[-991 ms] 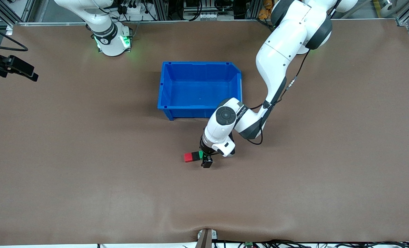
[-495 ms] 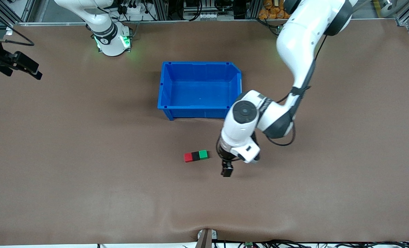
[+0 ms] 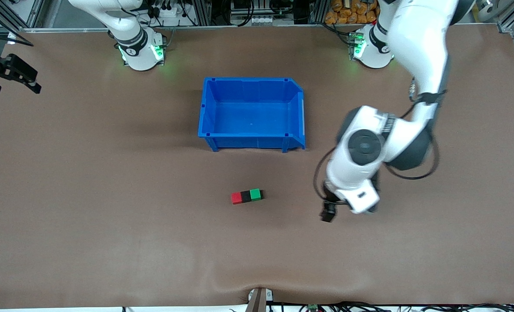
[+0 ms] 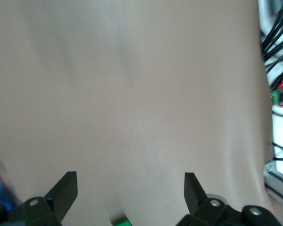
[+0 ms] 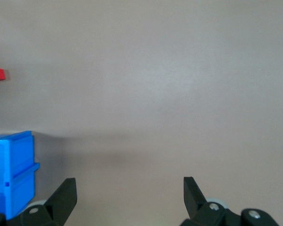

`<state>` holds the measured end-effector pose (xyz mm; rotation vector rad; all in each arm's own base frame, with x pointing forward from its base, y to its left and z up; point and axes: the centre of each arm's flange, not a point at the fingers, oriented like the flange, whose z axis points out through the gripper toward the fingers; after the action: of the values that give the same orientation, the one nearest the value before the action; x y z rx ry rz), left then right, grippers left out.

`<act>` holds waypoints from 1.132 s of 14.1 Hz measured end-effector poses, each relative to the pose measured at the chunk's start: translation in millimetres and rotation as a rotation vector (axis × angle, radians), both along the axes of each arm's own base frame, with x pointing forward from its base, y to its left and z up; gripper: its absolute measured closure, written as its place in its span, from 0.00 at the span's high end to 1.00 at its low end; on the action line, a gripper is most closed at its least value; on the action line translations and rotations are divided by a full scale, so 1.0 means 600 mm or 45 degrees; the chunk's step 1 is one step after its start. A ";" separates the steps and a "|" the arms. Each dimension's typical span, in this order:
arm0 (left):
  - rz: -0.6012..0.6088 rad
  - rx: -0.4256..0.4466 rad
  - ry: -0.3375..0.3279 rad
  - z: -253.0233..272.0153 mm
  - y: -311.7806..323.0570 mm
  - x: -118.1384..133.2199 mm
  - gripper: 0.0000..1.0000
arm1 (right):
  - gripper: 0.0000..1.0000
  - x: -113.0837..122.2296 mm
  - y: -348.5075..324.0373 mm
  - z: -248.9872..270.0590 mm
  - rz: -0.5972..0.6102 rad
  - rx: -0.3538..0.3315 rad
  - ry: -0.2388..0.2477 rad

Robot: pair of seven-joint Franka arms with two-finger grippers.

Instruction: Attach green and red cubes to black cube

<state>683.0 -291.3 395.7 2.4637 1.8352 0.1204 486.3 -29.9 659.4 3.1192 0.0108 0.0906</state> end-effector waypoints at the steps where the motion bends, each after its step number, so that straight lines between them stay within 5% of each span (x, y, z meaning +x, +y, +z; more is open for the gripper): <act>1: -0.044 -0.010 0.005 0.027 0.053 0.007 1.00 | 1.00 0.007 -0.003 0.003 -0.002 -0.004 -0.005; 5: -0.269 -0.032 0.021 0.137 0.226 -0.004 1.00 | 1.00 0.031 -0.006 0.005 -0.004 -0.009 0.001; 16: -0.953 0.031 0.100 0.296 0.376 -0.123 1.00 | 1.00 0.054 -0.013 0.013 -0.007 -0.046 0.045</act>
<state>609.0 -65.9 573.3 3.0057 0.8189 0.0021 518.9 -37.7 667.4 3.0840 0.0038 0.0349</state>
